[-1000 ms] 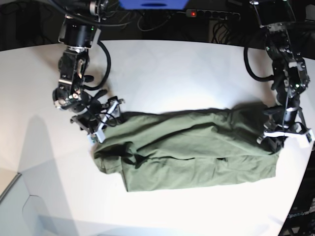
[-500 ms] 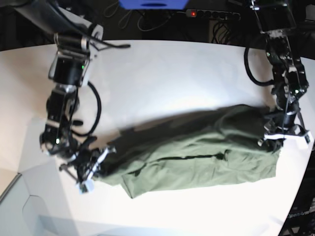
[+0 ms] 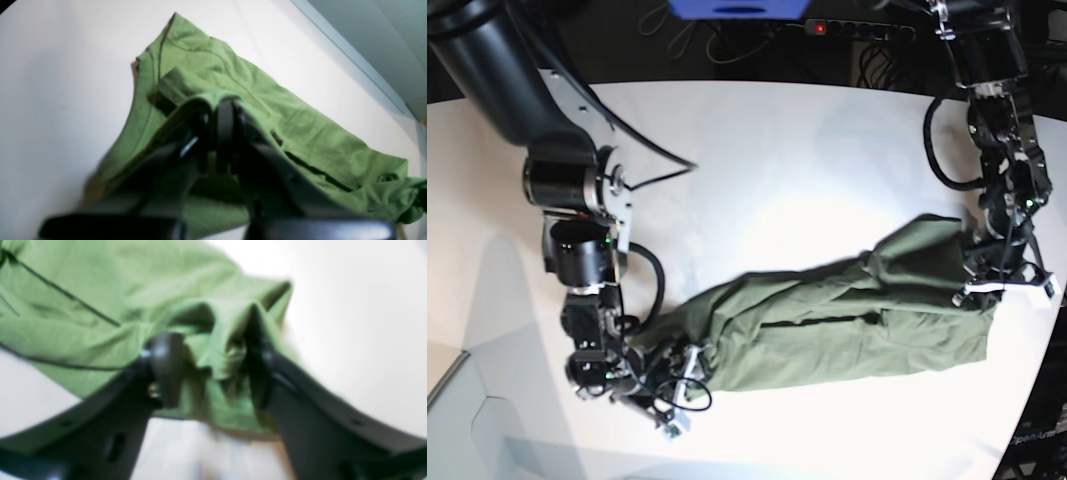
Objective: Layout the t-shirt on the table in an organized manner, then fold the t-shirt properly
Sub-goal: 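Pull the strip end with the right gripper away from the left gripper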
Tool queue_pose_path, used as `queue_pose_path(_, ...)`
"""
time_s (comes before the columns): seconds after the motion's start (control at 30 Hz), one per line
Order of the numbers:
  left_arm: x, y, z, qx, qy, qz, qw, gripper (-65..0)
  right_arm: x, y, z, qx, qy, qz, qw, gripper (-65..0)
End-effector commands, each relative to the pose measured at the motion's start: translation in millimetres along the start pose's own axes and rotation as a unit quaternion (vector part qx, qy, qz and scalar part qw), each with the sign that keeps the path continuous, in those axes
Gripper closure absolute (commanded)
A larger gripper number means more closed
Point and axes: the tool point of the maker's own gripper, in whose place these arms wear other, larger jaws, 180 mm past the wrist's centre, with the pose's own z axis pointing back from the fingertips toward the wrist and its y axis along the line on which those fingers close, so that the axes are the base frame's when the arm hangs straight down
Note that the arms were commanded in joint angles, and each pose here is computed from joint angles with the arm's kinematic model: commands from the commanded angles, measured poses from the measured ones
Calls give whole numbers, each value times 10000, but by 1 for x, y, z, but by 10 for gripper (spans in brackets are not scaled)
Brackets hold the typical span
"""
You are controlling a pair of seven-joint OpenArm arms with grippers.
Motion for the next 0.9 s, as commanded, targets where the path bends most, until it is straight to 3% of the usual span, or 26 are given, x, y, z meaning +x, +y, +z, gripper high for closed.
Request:
queue_pose_path(0.0,19,-5,1,-79,-256,-45,9996,-1,31,-14,13,-180,-431,103,9989,-375)
queue_pose_path(0.2,8,4,-4,42,-102,1,9999,-1,25,-22,42,-713,-826,344,9934,-420)
queue_pose_path(0.37,5,6,-5,69,-66,4,10000,-1,-9,-31,69,-1151,-849,133,9896,-422)
queue_pose_path(0.67,5,6,-5,69,-66,4,10000,-1,-51,-26,58,-1018,-561,-269,9929,-419)
queue_pose_path(0.87,1,9,-3,97,-22,-7,10000,-1,-41,-22,39,-729,-696,-415,9940,-419)
